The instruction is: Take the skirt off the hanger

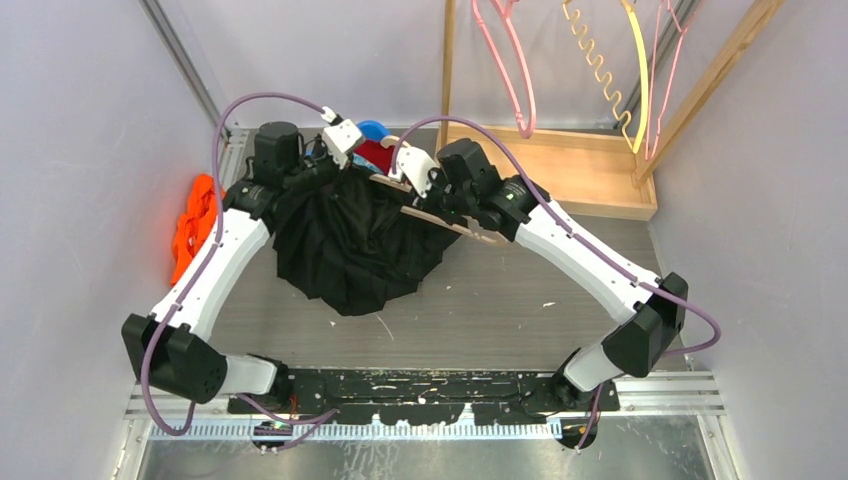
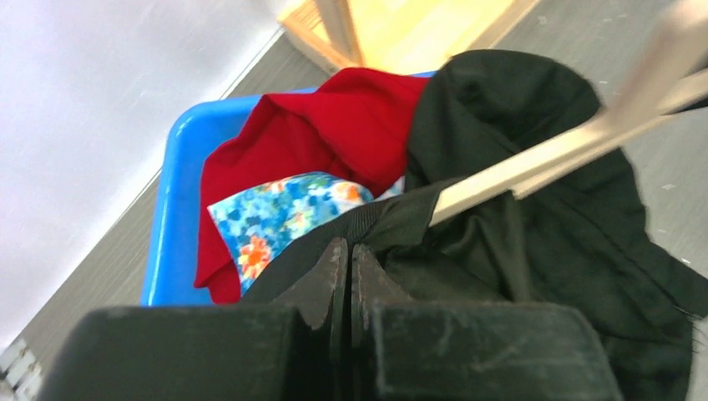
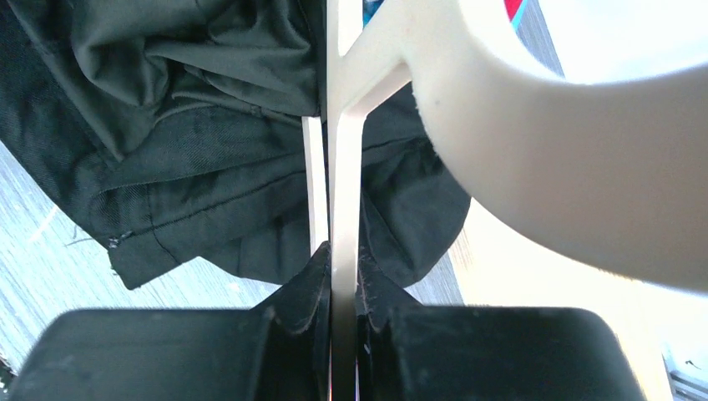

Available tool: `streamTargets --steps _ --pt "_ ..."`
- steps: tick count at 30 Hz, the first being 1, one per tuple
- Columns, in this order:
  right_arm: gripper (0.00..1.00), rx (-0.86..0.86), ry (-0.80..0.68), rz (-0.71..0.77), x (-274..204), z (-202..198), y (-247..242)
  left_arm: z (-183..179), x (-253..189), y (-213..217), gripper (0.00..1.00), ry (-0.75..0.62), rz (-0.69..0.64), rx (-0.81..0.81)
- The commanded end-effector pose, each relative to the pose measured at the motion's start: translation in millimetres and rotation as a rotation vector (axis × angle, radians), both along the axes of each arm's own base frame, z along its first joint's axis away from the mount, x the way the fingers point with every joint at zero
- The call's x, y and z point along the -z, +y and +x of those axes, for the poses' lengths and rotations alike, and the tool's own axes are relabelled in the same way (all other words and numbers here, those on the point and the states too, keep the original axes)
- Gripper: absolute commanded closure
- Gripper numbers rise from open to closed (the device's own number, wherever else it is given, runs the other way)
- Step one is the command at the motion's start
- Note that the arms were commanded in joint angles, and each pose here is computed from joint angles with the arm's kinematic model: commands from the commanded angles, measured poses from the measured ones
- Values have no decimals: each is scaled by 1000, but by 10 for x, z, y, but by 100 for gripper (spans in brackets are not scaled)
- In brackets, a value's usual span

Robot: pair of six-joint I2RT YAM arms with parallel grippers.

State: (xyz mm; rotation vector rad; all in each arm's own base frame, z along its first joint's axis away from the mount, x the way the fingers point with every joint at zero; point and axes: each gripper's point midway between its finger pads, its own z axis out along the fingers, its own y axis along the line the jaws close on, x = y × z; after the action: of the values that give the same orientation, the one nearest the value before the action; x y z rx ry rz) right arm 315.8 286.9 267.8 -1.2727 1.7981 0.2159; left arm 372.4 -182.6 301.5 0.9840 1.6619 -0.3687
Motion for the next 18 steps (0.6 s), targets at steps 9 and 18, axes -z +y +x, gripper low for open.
streamTargets --steps 9,18 --pt "99 30 -347 203 -1307 27 -290 986 268 1239 100 73 146 -442" --pt "99 212 -541 195 -1921 385 -790 1200 295 922 100 154 57 -345"
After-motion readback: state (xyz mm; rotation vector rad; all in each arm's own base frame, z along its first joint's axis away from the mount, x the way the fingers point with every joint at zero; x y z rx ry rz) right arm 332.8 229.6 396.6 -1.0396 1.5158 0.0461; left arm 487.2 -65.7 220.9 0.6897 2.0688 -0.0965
